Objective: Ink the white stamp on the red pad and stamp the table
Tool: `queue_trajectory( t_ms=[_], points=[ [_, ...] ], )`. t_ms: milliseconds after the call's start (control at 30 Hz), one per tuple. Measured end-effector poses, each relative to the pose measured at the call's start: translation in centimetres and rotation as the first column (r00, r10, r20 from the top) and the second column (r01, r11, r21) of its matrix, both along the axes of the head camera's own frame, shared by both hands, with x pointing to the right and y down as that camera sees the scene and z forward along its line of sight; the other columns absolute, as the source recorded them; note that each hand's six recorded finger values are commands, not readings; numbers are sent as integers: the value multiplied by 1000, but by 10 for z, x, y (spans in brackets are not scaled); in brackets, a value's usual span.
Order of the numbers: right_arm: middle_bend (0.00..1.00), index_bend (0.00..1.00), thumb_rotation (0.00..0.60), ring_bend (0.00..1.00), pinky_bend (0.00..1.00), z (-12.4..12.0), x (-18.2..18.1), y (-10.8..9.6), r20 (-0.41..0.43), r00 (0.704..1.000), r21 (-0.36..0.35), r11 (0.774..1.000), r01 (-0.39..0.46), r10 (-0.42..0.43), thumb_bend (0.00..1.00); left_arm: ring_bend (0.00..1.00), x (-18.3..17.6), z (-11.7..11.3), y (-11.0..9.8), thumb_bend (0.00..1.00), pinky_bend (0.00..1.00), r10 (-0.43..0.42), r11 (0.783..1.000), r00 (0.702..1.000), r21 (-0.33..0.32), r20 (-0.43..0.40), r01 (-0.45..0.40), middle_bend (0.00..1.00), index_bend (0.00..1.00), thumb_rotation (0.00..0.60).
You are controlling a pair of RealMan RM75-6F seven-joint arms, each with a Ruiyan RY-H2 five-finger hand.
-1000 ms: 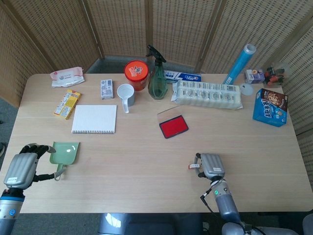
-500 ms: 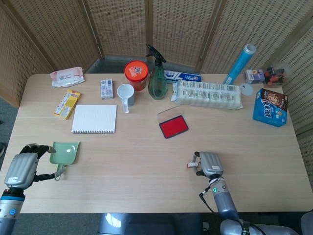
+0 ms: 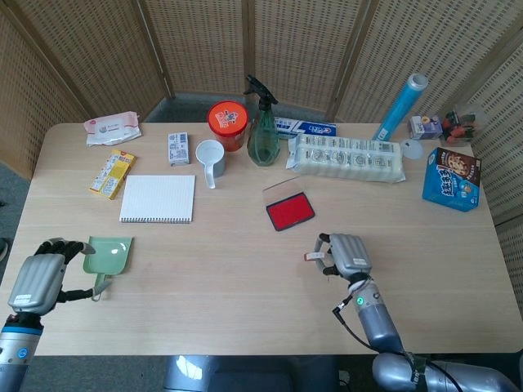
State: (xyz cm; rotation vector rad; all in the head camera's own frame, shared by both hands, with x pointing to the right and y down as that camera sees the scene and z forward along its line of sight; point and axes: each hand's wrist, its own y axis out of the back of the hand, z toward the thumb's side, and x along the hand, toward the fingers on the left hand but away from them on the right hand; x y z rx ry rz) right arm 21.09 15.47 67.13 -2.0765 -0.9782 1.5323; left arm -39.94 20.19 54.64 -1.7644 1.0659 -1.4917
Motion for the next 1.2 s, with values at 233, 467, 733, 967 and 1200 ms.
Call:
queue_trajectory(
  t_ms=[233, 467, 733, 967, 1200],
  points=[
    [1000, 723, 600, 1000, 1000, -1, -19, -35, 49, 999, 3, 1000, 25, -25, 399, 307, 0, -1, 2, 69, 179, 3, 1000, 1000, -6, 12, -3, 396, 371, 352],
    [1000, 728, 600, 1000, 1000, 17, -32, -65, 28, 999, -5, 999, 42, -42, 399, 307, -6, 1, 5, 68, 179, -6, 1000, 999, -21, 32, 6, 395, 372, 353],
    [1000, 728, 600, 1000, 1000, 44, -46, -100, -32, 998, -19, 998, 56, -56, 400, 307, -14, 4, 9, 69, 178, -20, 999, 998, -39, 58, 22, 396, 372, 352],
    [1000, 728, 600, 1000, 1000, 58, -61, -114, -47, 995, -39, 996, 86, -88, 400, 307, -18, 7, 14, 69, 178, -27, 998, 997, -58, 71, 31, 396, 372, 352],
    [1000, 728, 600, 1000, 1000, 70, -65, -121, -71, 992, -57, 993, 99, -103, 399, 307, -23, 8, 17, 70, 179, -39, 997, 996, -62, 83, 44, 396, 372, 353]
  ],
)
